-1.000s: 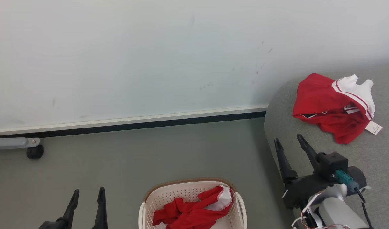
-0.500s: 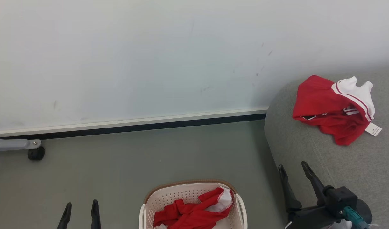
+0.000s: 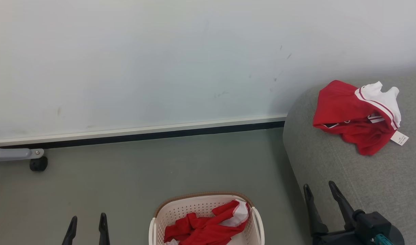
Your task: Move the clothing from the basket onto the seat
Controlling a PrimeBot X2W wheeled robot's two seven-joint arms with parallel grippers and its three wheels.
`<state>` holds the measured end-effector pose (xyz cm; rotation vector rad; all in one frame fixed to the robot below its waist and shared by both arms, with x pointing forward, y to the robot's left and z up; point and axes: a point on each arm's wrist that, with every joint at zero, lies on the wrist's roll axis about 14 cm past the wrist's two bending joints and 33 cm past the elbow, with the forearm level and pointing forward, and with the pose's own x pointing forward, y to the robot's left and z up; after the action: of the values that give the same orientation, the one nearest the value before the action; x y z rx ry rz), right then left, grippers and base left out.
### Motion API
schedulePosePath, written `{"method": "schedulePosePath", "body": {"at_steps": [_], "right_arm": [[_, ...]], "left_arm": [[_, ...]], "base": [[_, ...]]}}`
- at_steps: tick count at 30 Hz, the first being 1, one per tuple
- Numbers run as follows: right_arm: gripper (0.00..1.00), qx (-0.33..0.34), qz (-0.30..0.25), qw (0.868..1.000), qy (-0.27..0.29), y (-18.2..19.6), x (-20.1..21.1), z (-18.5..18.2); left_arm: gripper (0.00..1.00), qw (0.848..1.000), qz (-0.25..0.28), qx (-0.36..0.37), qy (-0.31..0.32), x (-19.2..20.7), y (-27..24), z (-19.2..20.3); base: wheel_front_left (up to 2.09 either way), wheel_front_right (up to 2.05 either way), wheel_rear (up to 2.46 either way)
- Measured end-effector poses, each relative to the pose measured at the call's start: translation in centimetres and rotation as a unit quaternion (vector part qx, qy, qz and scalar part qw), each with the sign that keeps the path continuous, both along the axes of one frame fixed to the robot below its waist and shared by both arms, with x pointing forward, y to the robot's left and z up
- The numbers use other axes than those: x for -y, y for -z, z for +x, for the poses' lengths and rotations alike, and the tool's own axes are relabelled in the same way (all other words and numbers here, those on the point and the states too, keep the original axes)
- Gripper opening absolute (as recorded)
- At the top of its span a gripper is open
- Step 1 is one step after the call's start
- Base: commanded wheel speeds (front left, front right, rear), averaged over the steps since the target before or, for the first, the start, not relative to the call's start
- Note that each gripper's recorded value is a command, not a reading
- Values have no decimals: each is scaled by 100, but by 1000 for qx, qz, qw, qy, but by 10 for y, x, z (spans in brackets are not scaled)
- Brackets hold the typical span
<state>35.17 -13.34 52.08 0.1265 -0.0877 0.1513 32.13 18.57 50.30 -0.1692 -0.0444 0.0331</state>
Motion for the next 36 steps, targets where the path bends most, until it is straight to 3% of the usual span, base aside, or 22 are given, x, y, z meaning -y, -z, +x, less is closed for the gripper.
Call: {"method": "schedulePosePath", "body": {"at_steps": [36], "right_arm": [[100,8,2,1000,8,-8,2,6]], "left_arm": [[100,1000,8,-29,-3,3,2,1]], "base": [[0,0,0]]}}
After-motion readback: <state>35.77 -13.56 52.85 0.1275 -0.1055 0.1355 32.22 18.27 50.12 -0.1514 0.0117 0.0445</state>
